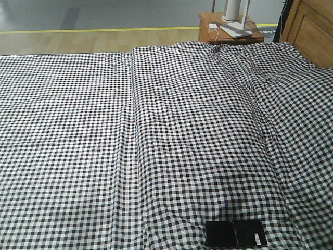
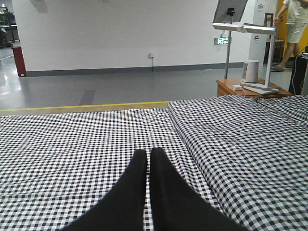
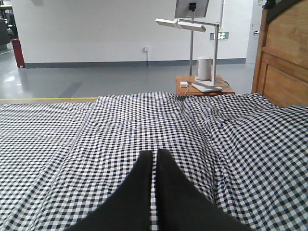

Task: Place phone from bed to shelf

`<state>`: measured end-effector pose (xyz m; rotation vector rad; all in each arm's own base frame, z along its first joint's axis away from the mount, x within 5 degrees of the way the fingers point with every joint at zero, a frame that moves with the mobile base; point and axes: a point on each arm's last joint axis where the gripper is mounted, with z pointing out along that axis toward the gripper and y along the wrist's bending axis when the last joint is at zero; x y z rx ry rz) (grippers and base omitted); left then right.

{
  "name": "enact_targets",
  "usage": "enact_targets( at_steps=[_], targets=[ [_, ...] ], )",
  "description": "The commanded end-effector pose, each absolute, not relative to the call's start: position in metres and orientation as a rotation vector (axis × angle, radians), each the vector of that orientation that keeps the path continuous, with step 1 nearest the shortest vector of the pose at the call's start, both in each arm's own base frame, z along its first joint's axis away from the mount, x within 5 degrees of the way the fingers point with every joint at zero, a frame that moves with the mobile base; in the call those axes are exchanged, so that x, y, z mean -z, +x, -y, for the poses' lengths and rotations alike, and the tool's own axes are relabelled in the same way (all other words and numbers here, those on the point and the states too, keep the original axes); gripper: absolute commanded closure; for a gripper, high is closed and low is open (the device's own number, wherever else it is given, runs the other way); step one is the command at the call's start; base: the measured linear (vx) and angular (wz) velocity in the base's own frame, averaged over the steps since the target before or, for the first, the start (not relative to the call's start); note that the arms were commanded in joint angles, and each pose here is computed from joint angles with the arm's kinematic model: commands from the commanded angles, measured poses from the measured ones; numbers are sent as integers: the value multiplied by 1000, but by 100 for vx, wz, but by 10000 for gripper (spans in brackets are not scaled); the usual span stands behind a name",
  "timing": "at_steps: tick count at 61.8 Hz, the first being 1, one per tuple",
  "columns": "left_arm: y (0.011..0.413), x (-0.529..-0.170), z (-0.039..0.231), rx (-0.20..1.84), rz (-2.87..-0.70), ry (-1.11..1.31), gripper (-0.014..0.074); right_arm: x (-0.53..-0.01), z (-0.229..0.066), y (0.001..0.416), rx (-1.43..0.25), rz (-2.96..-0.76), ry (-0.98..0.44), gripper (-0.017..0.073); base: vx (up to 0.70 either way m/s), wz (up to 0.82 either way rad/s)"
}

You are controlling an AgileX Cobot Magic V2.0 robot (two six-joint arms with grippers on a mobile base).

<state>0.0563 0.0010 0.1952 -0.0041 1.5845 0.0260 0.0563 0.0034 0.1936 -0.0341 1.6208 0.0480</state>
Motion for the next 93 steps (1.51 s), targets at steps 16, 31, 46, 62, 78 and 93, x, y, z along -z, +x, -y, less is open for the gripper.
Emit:
enact_targets(
  at_steps=[16, 31, 46, 62, 78, 93],
  targets=[
    [54, -211, -1, -16, -1480, -21, 592, -208, -1, 55, -27, -1426, -15, 564, 0, 0],
    [54, -211, -1, -16, -1480, -21, 592, -238, 1, 47, -11, -1135, 8, 564, 0, 0],
    [54, -211, -1, -16, -1480, -21, 592, -305, 2, 22, -11, -902, 14, 564, 0, 0],
    [54, -211, -1, -16, -1480, -21, 592, -386, 2, 5, -18, -814, 11, 564, 0, 0],
    [54, -211, -1, -16, -1480, -21, 592, -451, -2, 36, -33, -1075, -20, 564, 0, 0],
    [54, -211, -1, -16, -1480, -21, 592, -454, -6, 97, -45, -1438, -49, 559, 0, 0]
  ],
)
